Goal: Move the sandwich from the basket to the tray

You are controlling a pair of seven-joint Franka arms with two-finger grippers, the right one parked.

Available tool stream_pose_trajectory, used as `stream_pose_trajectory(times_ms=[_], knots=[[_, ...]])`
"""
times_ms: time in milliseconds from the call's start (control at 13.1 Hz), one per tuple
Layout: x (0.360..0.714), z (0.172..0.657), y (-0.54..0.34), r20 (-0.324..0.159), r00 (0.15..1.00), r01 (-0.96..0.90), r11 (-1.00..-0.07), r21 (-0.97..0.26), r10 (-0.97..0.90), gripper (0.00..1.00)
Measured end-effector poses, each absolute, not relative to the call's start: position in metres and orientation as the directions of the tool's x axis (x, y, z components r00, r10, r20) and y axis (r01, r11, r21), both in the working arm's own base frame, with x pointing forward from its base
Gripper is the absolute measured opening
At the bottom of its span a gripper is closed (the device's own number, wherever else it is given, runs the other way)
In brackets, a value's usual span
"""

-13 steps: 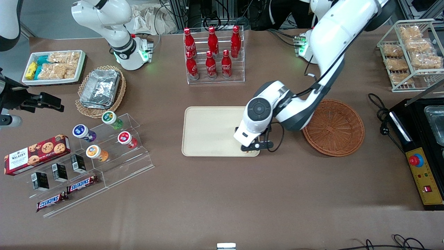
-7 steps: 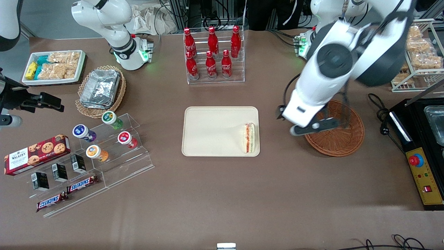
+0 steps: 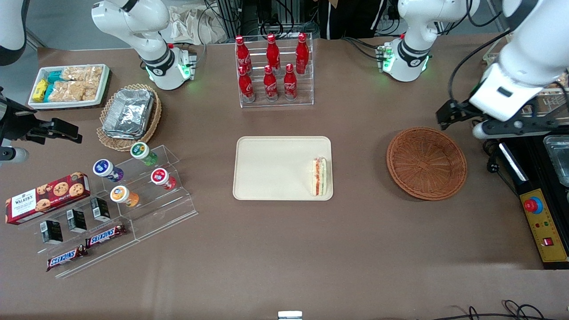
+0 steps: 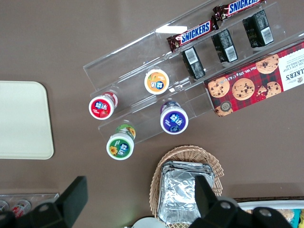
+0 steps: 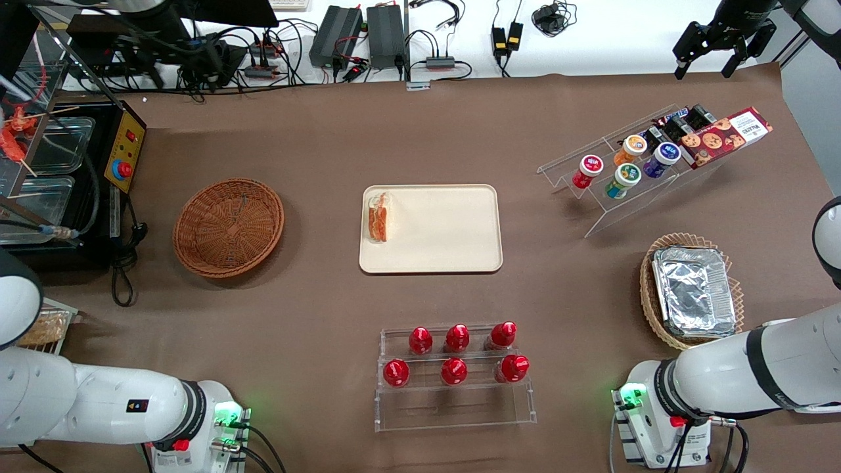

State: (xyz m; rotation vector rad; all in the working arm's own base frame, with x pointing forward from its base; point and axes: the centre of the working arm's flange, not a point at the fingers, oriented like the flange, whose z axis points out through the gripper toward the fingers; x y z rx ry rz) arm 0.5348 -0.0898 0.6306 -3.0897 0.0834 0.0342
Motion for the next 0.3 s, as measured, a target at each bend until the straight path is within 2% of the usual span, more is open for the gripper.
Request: stream_pose_trajectory(times_ms=[304], knots=[[0.539,0.630,-0.034,-0.031,0.992,-0.127,-0.991,-0.043,-0.126,1.00]])
